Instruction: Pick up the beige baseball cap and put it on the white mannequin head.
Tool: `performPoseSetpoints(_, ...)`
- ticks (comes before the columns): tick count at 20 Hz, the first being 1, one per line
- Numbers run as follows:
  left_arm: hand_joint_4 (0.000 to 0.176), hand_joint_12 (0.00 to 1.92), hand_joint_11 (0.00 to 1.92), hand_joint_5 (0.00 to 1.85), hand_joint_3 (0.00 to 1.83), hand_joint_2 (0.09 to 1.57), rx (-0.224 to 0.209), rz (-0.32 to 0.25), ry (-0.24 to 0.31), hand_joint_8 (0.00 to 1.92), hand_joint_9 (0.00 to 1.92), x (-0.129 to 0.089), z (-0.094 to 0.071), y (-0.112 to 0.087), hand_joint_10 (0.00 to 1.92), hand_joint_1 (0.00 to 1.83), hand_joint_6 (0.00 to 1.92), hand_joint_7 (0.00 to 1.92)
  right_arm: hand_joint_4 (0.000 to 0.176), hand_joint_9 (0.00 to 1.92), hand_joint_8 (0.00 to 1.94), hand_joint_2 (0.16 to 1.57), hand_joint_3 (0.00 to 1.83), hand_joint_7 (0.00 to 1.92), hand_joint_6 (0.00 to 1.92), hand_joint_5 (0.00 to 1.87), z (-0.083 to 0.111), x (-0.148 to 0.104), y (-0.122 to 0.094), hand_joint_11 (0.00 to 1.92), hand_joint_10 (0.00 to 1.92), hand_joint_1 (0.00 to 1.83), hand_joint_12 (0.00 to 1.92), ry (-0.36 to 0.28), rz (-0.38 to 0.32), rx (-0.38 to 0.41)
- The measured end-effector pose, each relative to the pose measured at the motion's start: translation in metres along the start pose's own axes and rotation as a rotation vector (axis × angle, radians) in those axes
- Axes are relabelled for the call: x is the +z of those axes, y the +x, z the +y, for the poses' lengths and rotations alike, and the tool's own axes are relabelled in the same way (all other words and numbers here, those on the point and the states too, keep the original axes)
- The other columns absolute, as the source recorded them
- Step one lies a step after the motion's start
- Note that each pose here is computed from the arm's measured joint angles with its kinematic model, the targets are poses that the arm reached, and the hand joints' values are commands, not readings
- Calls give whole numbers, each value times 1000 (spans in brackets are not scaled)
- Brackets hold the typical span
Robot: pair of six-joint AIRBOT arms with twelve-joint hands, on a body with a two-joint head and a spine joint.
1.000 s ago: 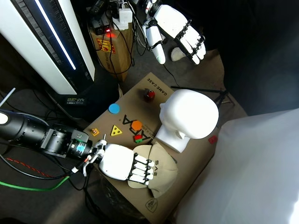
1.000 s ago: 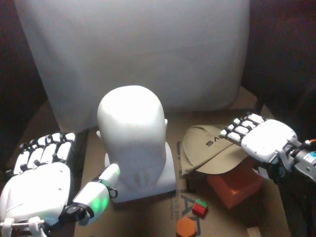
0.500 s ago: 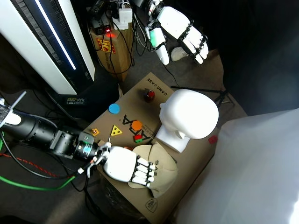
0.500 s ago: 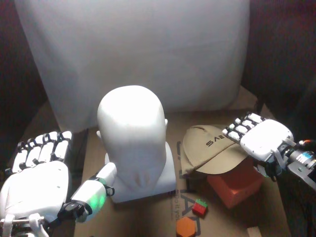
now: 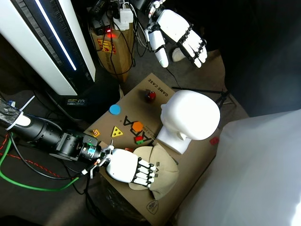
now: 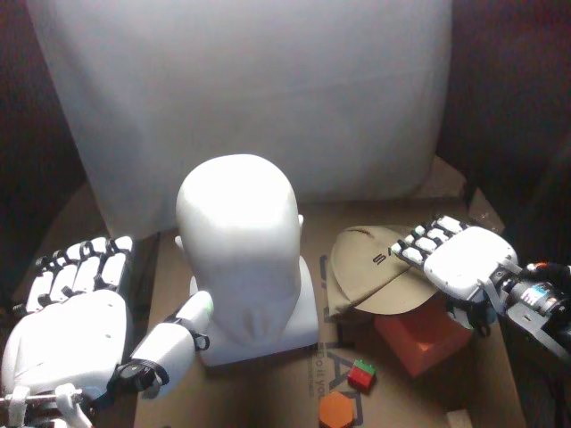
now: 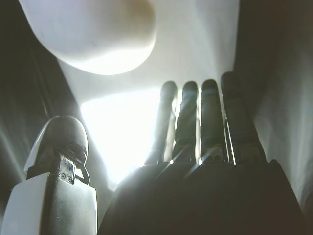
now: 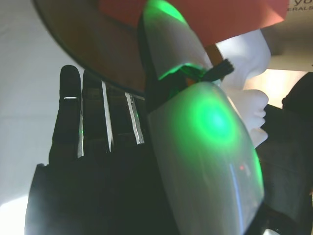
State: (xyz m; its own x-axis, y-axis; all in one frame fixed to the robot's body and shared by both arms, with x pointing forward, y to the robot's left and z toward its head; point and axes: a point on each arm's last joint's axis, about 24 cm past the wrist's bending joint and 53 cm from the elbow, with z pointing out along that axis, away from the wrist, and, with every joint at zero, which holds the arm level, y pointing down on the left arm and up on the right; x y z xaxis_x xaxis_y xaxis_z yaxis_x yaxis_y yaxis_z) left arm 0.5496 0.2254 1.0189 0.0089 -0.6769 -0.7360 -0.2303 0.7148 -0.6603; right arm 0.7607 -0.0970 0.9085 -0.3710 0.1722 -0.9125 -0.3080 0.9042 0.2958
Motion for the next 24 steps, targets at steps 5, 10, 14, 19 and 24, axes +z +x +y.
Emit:
performPoseSetpoints(5, 0, 342, 0, 149, 0, 1134, -17, 1, 1, 3, 68, 0, 0, 0, 4, 0, 2, 98, 0, 171, 3, 1134, 2, 228, 4, 182, -2, 9, -14, 0, 5, 1203, 636, 15, -28, 32)
performPoseSetpoints(10, 0, 341, 0, 149, 0, 1134, -32, 1, 6, 2, 68, 0, -1, 0, 3, 0, 2, 97, 0, 174, 2, 1135, 2, 230, 4, 186, 6, 13, -4, 0, 5, 1200, 654, 10, -14, 30)
performPoseSetpoints(14, 0, 338, 0, 153, 2, 1139, -39, 2, 6, 1, 66, 0, -1, 0, 2, 0, 3, 97, 0, 182, 1, 1132, 0, 231, 4, 195, 4, 14, -6, 0, 5, 1189, 680, 17, -18, 38)
performPoseSetpoints(19, 0, 360, 0, 156, 1, 1139, -53, 4, 8, 3, 76, -1, -1, 1, 3, 0, 2, 114, 0, 198, 5, 1141, 3, 249, 9, 213, 10, 20, -6, 0, 8, 1192, 690, 19, -15, 53)
performPoseSetpoints(24, 0, 343, 0, 159, 1, 1139, -81, -8, 21, 2, 76, -2, -1, -3, 1, 0, 1, 116, 0, 218, 3, 1138, 1, 270, 2, 220, 5, 21, -6, 0, 8, 1171, 756, 31, -12, 57)
